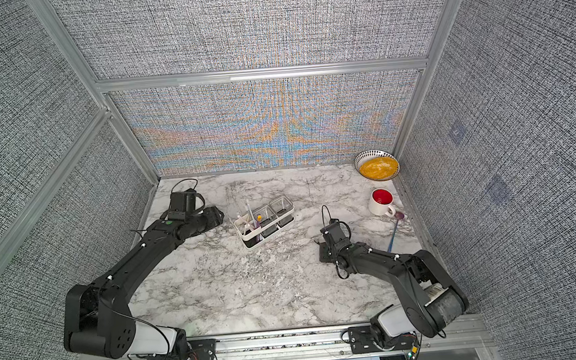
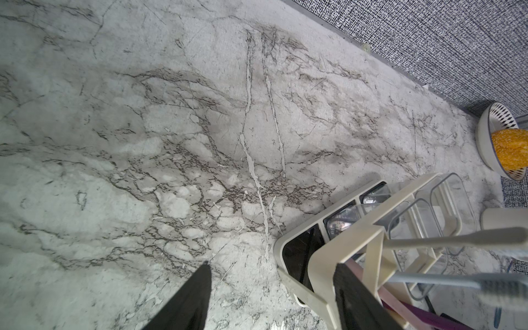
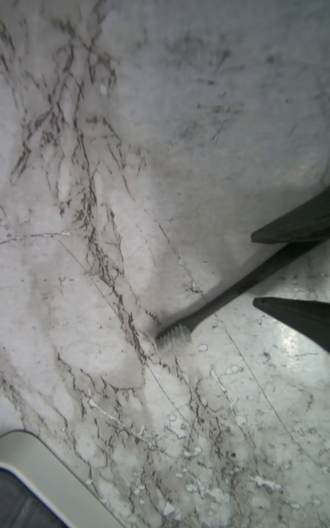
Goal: Place the toothbrush into the toothbrush holder
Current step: Pick up the toothbrush from the center of the board.
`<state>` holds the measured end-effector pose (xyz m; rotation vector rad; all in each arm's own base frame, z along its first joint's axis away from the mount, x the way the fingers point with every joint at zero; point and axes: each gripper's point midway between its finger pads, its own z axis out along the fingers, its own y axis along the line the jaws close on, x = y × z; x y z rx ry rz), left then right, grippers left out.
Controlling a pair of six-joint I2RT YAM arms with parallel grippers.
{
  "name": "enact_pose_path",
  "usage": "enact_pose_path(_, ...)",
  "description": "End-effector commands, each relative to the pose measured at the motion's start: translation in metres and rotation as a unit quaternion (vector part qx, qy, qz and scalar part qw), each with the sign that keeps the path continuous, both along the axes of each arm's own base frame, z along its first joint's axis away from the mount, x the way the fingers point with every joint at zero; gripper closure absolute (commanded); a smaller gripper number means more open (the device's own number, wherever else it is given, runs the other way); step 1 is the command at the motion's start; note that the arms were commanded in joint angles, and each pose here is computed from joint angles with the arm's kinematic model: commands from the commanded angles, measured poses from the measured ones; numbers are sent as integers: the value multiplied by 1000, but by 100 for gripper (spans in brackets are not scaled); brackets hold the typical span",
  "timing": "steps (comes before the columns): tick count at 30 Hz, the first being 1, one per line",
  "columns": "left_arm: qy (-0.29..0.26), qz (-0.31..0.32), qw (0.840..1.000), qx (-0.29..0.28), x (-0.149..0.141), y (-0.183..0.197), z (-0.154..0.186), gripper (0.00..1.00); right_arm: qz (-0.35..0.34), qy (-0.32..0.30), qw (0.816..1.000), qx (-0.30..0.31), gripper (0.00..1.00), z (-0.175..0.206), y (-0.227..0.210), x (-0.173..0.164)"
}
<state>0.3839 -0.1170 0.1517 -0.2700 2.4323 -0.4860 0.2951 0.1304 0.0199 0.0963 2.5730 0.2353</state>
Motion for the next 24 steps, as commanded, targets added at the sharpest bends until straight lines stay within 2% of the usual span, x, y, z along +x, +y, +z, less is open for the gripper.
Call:
enact_pose_path(1,-13,-3,1000,-5,3,-2,6,30,8,26,1000,13,71,-7,10,-9)
enact_pose_path(4,-13,-3,1000,-8,3,-2,6,30,13,28,1000,1,70,-6,10,-7)
enact_pose_path(8,-14,-7,1000,-10,3,-4,7,30,28,27,999,-31,54,2,5,-6)
enact_pose_path(13,-14,-9,1000,-20,4,-8,6,30,53,49,995,-66,45,5,-1,-14)
enact_pose_path(19,-13,-18,999,-37,5,-14,6,30,65,71,990,-99,46,-5,-10,-22)
enact_pose_path(24,-9,-40,997,-65,0,-25,12,30,69,81,988,-112,57,-13,-10,-21)
